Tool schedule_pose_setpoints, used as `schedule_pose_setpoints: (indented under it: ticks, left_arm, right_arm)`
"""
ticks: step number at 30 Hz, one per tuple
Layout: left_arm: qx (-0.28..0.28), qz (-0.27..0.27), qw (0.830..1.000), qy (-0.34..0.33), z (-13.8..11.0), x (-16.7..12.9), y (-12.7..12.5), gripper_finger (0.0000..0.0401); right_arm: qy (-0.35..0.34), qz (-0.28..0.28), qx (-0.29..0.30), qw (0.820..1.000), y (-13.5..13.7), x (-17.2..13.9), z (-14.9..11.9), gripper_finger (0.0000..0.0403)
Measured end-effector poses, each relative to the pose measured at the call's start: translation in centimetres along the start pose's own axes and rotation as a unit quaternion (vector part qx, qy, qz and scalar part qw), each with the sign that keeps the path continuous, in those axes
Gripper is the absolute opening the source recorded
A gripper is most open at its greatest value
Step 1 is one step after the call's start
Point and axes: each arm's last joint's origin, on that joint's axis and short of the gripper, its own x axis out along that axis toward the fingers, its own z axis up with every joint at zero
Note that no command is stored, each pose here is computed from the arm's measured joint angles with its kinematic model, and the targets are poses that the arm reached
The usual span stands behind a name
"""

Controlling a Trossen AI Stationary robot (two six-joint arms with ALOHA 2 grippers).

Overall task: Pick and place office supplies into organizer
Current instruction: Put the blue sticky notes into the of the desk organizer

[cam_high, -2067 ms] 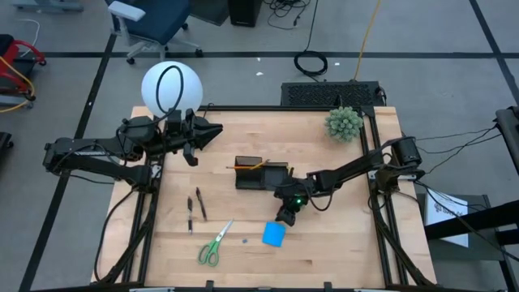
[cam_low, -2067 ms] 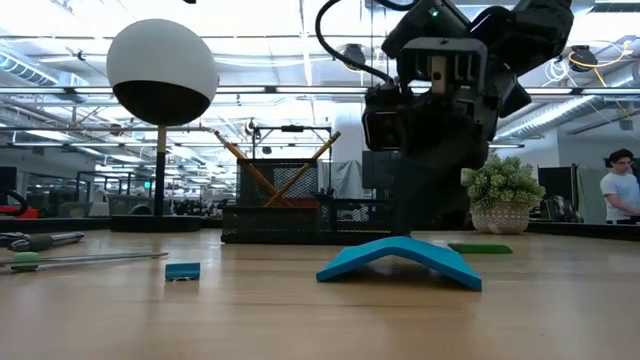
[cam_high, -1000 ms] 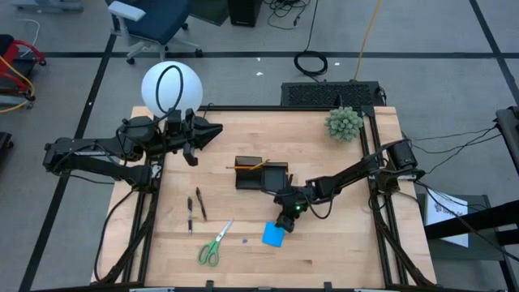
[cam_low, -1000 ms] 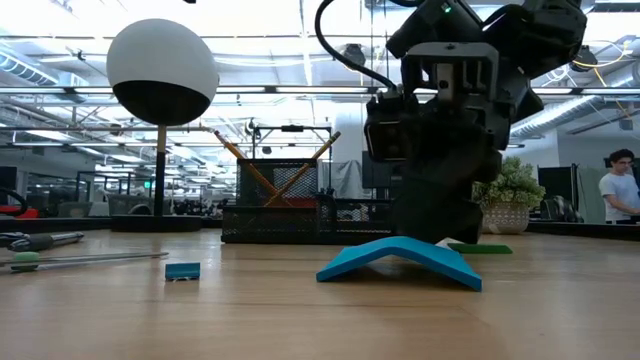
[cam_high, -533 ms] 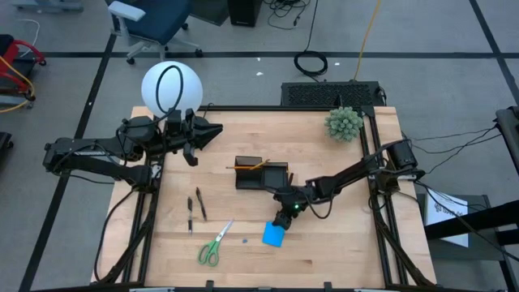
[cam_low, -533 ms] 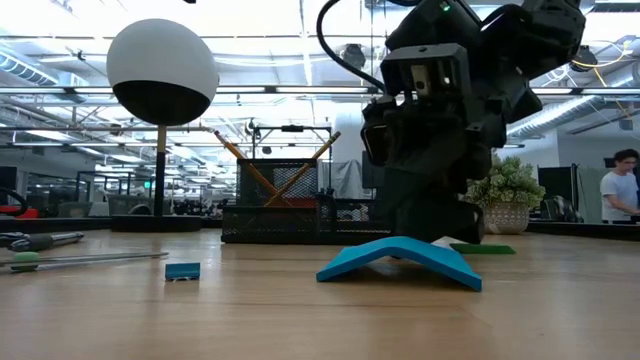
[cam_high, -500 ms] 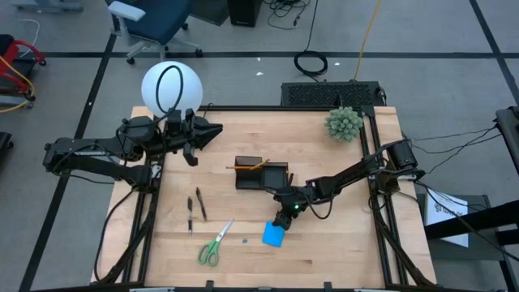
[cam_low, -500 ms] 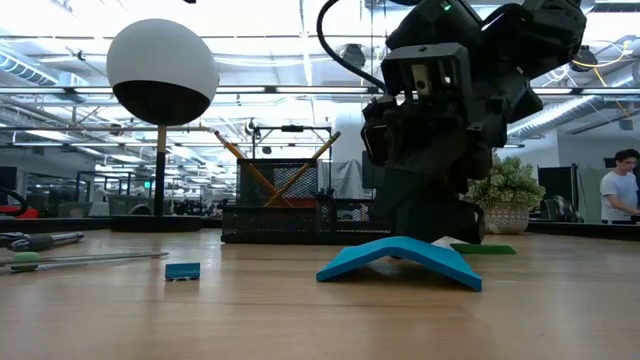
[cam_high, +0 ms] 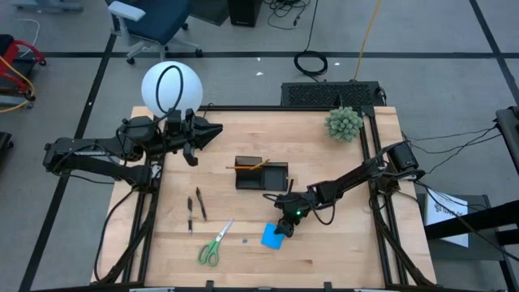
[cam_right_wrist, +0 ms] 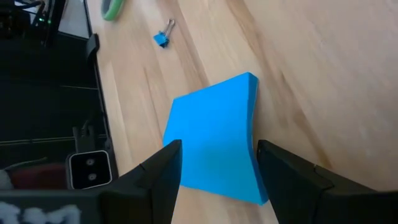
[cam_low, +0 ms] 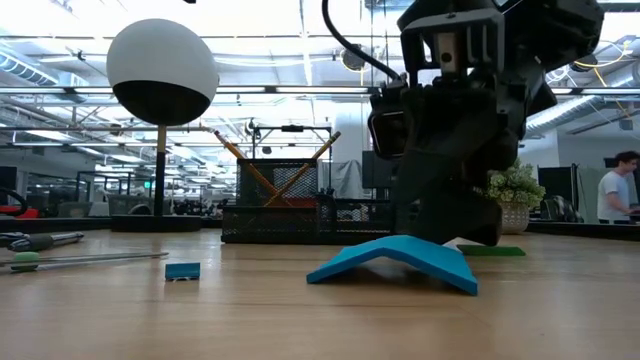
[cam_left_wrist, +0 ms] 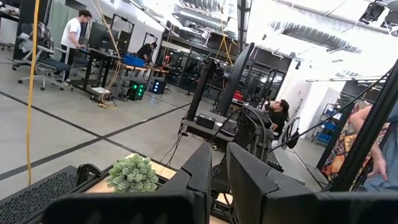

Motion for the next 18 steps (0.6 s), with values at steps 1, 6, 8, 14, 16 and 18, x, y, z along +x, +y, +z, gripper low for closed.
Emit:
schedule_pose_setpoints:
  ticks: [1, 6, 8, 14, 16, 18]
  left_arm:
    - [0.000, 0.000, 1.000, 0.000, 0.00, 0.00, 0.00, 0.0047]
    - [0.000, 0.000, 1.000, 0.000, 0.00, 0.00, 0.00, 0.0047]
    - [0.000, 0.000, 1.000, 0.000, 0.00, 0.00, 0.00, 0.0047]
    - [0.000, 0.000, 1.000, 0.000, 0.01, -0.01, 0.01, 0.0047]
    - [0.000, 0.000, 1.000, 0.000, 0.00, 0.00, 0.00, 0.0047]
    - [0.000, 0.000, 1.000, 0.000, 0.00, 0.00, 0.01, 0.0047]
  right_arm:
    - [0.000, 0.000, 0.000, 1.000, 0.00, 0.00, 0.00, 0.0199]
    - [0.001, 0.000, -0.001, 1.000, 0.04, 0.02, -0.08, 0.0189]
    - [0.002, 0.000, 0.000, 1.000, 0.05, 0.03, -0.09, 0.0181]
    - [0.012, 0.007, -0.003, 1.000, 0.08, 0.04, -0.15, 0.0165]
    - [0.013, 0.006, -0.002, 1.000, -0.05, 0.20, -0.18, 0.0165]
    - [0.012, 0.008, 0.004, 1.000, -0.18, 0.41, -0.18, 0.0167]
